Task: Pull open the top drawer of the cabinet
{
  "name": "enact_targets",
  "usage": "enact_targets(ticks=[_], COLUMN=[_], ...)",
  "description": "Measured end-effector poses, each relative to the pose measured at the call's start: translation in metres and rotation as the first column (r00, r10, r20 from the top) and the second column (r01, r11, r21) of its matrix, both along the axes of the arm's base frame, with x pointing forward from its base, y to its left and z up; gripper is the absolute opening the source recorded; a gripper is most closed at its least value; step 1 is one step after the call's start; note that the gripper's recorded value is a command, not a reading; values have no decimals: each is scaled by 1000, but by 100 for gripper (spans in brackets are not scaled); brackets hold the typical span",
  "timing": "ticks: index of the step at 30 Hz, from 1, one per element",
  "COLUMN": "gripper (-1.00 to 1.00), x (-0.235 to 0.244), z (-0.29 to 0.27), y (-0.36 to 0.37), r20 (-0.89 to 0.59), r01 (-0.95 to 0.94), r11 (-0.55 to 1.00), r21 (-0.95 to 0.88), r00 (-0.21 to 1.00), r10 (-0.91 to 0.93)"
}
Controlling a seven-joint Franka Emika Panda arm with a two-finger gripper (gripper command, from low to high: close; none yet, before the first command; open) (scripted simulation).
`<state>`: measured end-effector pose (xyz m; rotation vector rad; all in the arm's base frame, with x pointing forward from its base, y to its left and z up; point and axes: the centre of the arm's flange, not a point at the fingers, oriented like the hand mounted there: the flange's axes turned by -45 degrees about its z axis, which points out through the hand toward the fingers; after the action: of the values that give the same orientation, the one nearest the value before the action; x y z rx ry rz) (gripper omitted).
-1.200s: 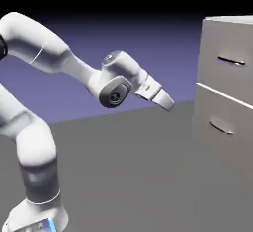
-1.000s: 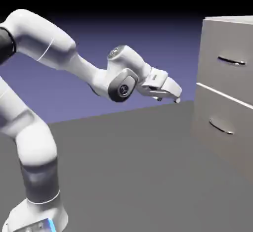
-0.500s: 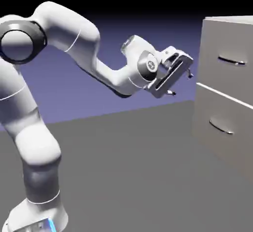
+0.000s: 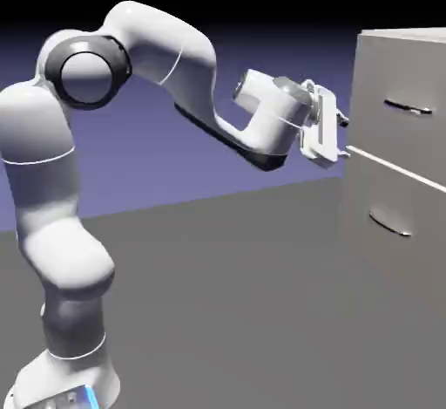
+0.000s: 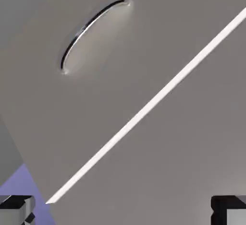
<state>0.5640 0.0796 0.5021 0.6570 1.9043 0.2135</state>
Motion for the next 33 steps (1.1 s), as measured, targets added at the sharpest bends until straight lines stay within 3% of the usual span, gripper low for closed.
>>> enact_targets(ticks=[8, 17, 23, 28, 33], gripper=[0, 0, 0, 0, 0], x=[34, 71, 96, 115, 134], z=[-7, -11, -7, 0, 3], y=[3, 6, 10, 18, 19], r20=[-24, -156, -265, -339, -343], r01=[-186, -266, -230, -156, -147], r11=[836, 312, -141, -504, -535], r21=[-516, -912, -963, -849, -832], r00=[979, 930, 903, 893, 895], r10=[203, 334, 339, 294, 286])
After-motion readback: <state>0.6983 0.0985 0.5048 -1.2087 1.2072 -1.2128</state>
